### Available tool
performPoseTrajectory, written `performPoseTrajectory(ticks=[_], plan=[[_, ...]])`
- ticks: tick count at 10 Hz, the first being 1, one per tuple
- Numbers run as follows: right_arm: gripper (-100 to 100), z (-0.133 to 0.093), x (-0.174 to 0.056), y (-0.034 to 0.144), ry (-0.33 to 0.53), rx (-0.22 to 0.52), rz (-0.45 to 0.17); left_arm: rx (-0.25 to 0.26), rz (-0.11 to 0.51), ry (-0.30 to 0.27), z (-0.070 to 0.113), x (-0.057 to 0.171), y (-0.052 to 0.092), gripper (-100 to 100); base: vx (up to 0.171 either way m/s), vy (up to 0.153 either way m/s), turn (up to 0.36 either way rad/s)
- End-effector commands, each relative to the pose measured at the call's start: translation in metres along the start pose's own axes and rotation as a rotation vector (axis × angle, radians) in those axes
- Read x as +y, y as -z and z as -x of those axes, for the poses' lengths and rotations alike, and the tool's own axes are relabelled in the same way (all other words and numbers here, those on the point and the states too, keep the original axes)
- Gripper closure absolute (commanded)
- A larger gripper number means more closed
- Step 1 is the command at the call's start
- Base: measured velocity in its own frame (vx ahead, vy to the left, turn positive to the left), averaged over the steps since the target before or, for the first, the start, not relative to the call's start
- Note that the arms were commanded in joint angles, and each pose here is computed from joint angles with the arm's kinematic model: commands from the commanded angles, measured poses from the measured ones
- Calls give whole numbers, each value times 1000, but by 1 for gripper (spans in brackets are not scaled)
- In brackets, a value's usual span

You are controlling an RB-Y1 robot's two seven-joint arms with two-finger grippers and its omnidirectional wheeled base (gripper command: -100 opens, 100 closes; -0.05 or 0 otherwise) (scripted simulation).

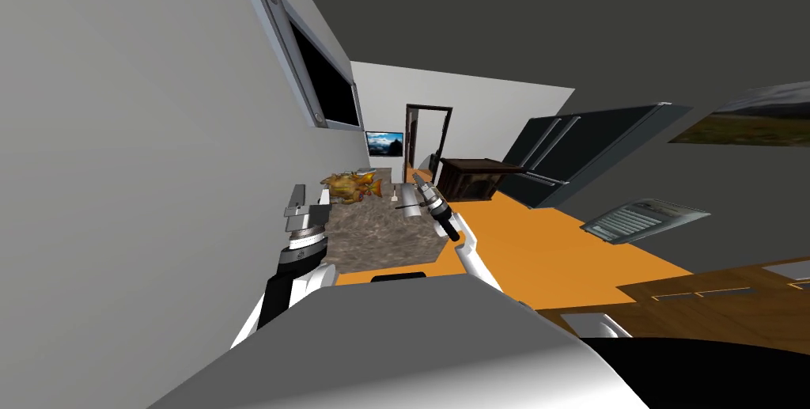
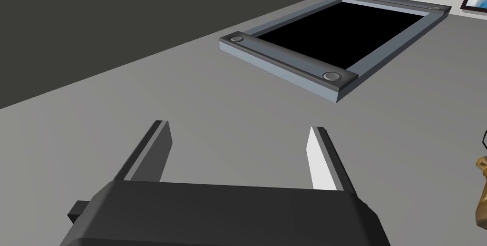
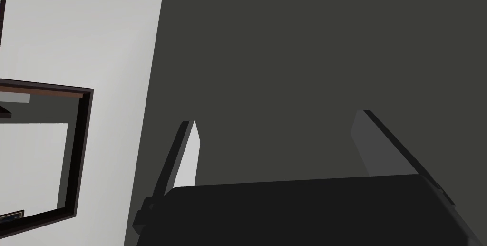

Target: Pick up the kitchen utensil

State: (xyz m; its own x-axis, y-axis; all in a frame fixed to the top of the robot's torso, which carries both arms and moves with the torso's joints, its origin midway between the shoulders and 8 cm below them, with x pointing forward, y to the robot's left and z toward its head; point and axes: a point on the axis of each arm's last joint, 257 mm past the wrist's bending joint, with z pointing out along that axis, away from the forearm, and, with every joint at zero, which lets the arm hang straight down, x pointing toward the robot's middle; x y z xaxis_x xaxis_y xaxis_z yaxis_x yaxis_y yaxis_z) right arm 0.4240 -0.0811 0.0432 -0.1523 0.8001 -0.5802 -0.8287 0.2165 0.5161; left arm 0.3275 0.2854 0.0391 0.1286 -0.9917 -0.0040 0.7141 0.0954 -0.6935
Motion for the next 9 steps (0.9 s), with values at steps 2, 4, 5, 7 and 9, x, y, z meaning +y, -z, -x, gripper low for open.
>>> performPoseTrajectory(ticks=[2, 4, 5, 7, 9], plan=[[-100, -17, -7, -10, -3, 52, 13, 0, 0, 0, 0, 0, 0, 0, 9, 18, 15], [-100, -17, -7, -10, -3, 52, 13, 0, 0, 0, 0, 0, 0, 0, -2, 2, -17], [-100, -17, -7, -10, -3, 52, 13, 0, 0, 0, 0, 0, 0, 0, -6, -8, -23], [-100, -17, -7, -10, -3, 52, 13, 0, 0, 0, 0, 0, 0, 0, 5, 7, 19], [-100, -17, -7, -10, -3, 52, 13, 0, 0, 0, 0, 0, 0, 0, -1, -1, -4]])
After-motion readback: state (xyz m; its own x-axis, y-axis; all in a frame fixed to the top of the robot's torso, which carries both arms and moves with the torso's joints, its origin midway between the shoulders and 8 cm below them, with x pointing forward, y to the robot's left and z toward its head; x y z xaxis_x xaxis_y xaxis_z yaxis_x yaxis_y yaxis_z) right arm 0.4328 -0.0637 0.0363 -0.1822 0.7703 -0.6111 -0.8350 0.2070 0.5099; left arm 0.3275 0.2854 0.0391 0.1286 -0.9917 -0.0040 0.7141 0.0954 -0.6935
